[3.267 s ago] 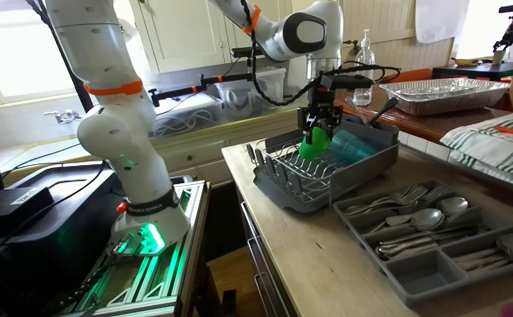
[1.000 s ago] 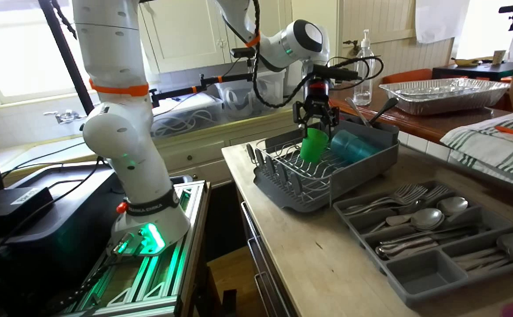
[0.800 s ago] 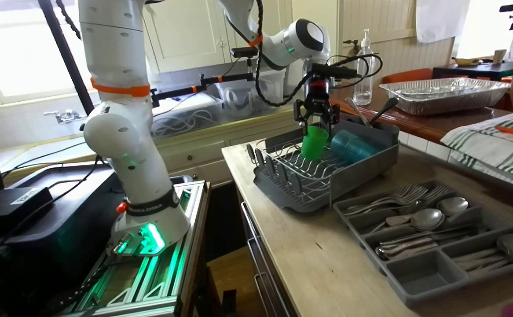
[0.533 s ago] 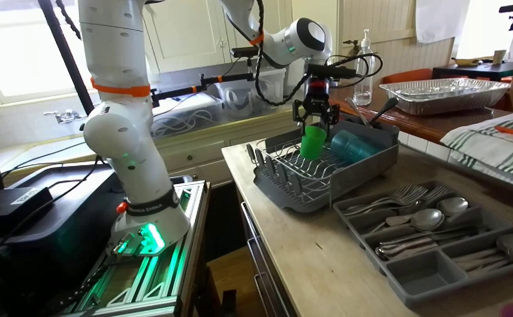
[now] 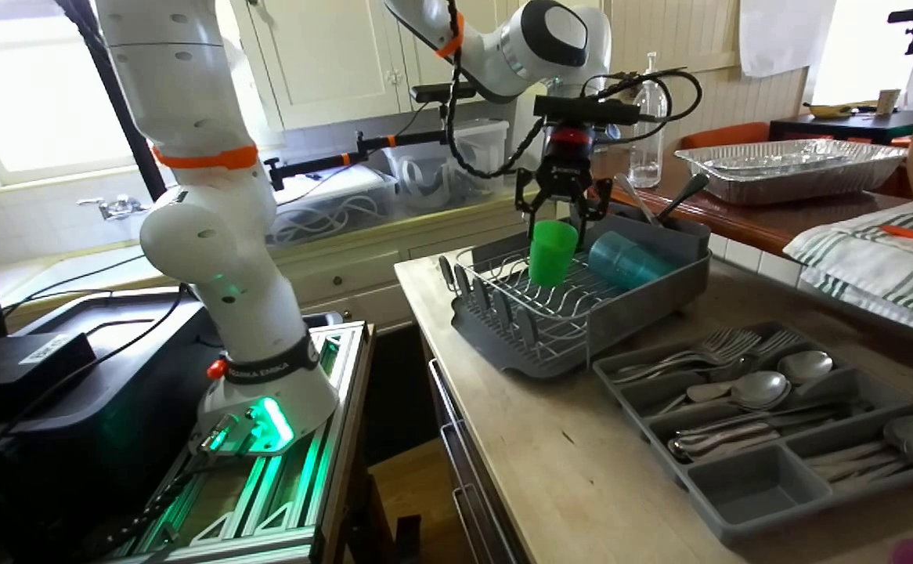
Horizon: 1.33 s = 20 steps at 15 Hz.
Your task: Place the blue and green cups on the drying rack
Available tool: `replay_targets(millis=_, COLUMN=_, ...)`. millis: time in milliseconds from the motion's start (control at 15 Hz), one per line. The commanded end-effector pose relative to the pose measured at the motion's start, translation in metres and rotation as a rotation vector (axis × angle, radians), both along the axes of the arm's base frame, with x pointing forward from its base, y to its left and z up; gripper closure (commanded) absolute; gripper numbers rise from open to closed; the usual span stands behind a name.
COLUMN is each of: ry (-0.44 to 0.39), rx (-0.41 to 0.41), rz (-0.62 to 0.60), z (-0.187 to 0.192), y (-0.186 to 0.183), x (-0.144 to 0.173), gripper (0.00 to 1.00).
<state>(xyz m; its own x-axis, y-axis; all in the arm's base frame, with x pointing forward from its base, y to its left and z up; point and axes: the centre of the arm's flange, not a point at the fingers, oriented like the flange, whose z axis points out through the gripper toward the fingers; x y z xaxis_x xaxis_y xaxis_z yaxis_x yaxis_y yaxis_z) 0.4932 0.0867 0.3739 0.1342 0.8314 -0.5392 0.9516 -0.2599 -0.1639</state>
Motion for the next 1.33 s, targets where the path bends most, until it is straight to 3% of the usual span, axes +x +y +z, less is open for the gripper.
replay_targets(millis=0, ry=-0.026, rx=0.022, rz=-0.032, z=0.004, y=-0.034, x=-0.012, gripper=0.51)
replay_targets(millis=400, ry=-0.084, rx=0.047, rz=-0.039, z=-0.012, y=-0.054, x=0.005, gripper=0.51)
replay_targets(millis=533, ry=-0.092, rx=0.06, rz=-0.04, z=-0.02, y=-0.035, x=0.012, gripper=0.51)
replay_targets(millis=800, ry=-0.004, rx=0.077, rz=-0.023, z=-0.035, y=-0.019, x=0.01, gripper=0.49)
replay_targets(millis=867, ry=0.01, rx=0.081, rz=-0.022, z=-0.039, y=-0.015, x=0.01, gripper=0.4)
replay_targets(millis=933, ry=0.027, rx=0.083, rz=-0.025, z=-0.042, y=-0.012, x=0.008, gripper=0.41)
replay_targets(millis=1000, ry=0.045, rx=0.083, rz=-0.03, z=-0.045, y=-0.009, x=0.007, gripper=0.06)
replay_targets(millis=1267, ry=0.07, rx=0.071, rz=-0.055, z=-0.041, y=-0.014, x=-0.001, gripper=0.0)
